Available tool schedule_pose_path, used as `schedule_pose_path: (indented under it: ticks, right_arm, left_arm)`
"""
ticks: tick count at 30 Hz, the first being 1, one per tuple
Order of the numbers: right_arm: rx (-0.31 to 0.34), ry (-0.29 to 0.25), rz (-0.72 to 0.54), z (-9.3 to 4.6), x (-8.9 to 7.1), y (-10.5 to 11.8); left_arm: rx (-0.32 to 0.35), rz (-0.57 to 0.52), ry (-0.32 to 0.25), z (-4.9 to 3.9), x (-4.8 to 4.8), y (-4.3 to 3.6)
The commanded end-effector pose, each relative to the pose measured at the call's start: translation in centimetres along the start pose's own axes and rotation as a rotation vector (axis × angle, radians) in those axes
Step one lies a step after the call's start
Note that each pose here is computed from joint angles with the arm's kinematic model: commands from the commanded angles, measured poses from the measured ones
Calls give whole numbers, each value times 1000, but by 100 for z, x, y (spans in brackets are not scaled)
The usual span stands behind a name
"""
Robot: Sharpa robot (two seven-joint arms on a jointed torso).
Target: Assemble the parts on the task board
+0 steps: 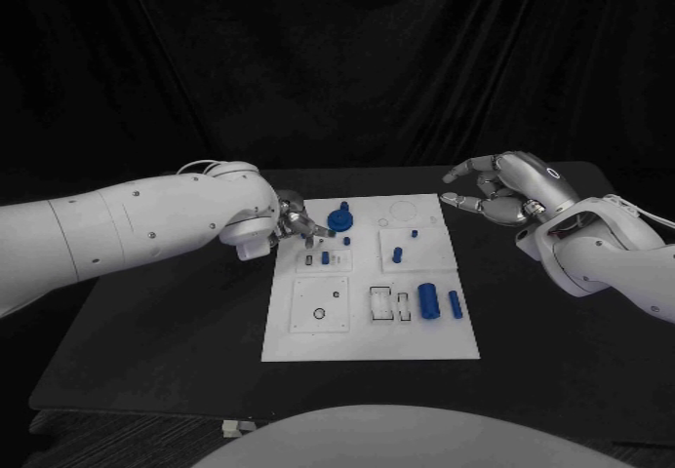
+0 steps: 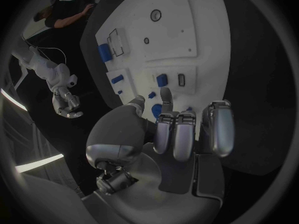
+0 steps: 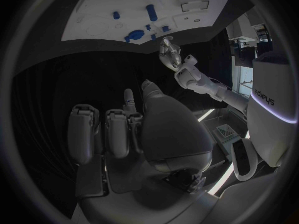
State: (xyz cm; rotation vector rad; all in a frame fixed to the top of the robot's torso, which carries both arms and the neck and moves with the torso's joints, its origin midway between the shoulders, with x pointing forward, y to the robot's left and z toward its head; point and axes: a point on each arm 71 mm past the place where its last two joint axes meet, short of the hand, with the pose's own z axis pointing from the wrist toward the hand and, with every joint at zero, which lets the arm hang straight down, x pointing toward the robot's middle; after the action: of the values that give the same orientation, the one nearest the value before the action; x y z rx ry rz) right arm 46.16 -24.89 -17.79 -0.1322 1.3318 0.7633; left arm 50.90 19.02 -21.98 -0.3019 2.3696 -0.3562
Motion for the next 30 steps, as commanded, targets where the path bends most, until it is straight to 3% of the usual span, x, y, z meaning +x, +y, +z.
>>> schedule_pose_path:
  ticks: [1,6,15,24,30]
  right_arm:
    - [17,4,2,-8,6,-19]
    - [19,9,4,-2,14,-23]
    - [16,15,8,3,26,-13]
    - [14,23,10,2,39,-12]
    - [13,26,12,-5,44,-10]
  left_arm:
    - [36,18,-82,-88,-190,-57]
    - [30,44,-115,-138,-391,-50]
    - [16,69,-141,-33,-598,-2]
    - [-25,59,-133,211,-625,171]
    - [-29,50,-130,327,-593,221]
